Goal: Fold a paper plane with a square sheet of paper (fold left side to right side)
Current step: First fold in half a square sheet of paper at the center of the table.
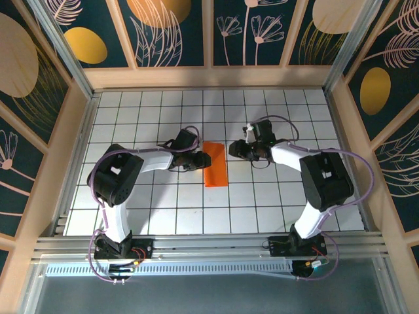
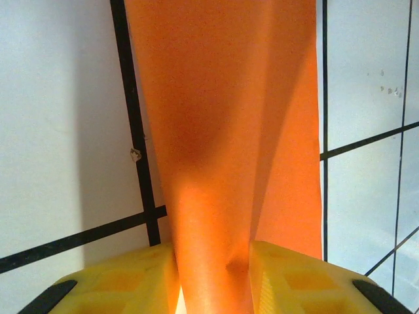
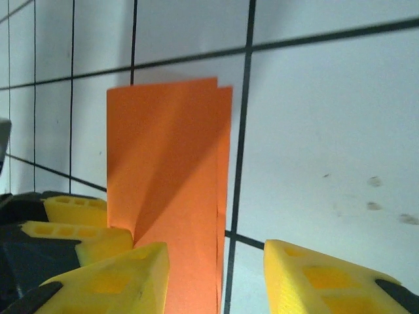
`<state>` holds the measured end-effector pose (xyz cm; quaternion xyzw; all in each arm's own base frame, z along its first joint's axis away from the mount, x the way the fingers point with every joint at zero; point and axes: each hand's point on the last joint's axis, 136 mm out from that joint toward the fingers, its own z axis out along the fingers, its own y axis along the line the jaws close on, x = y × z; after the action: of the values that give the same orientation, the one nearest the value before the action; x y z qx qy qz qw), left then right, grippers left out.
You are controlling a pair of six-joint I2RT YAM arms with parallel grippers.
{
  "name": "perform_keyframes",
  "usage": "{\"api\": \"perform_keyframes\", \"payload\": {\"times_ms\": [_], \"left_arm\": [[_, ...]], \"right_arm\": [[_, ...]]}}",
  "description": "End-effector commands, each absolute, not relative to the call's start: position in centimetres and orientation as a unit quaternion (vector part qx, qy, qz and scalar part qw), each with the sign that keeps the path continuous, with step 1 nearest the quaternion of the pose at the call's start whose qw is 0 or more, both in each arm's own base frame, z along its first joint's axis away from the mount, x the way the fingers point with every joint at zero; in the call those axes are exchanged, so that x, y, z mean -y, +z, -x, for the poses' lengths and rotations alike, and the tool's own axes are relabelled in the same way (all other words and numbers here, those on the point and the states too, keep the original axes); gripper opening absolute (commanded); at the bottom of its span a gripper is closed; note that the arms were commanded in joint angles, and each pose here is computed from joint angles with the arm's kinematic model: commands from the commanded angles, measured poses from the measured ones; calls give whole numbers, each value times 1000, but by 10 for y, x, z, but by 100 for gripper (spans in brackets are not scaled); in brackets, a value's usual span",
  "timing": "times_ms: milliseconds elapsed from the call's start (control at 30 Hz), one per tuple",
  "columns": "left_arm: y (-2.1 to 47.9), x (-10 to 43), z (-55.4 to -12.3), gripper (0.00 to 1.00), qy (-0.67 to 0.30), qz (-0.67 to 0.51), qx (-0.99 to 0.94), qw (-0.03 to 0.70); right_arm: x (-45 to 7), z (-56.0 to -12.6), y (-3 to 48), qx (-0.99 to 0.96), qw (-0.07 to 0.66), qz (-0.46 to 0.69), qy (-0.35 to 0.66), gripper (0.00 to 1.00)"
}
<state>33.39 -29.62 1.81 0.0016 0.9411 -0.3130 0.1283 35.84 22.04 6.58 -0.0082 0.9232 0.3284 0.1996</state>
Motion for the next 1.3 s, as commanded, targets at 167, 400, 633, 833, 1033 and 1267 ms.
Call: {"api": "perform_keyframes", "payload": {"times_ms": [167, 400, 633, 833, 1033, 1267], "left_arm": [[-29, 286, -322, 36, -249, -16, -964, 93], [-29, 288, -324, 39, -244, -24, -965, 91], [-31, 287, -324, 39, -241, -28, -966, 88], [-31, 285, -323, 39, -237, -33, -967, 87], [-31, 285, -322, 39, -236, -34, -967, 89], [-31, 284, -323, 39, -234, -33, -968, 90]], "right_arm": [[-203, -356, 65, -930, 211, 4, 300, 43], [-204, -352, 59, -932, 201, 5, 303, 43], [-204, -351, 56, -933, 197, 7, 303, 43], [-204, -352, 56, -933, 196, 8, 302, 43], [-204, -351, 54, -934, 194, 9, 300, 43], [-205, -351, 53, -934, 191, 9, 302, 43]]}}
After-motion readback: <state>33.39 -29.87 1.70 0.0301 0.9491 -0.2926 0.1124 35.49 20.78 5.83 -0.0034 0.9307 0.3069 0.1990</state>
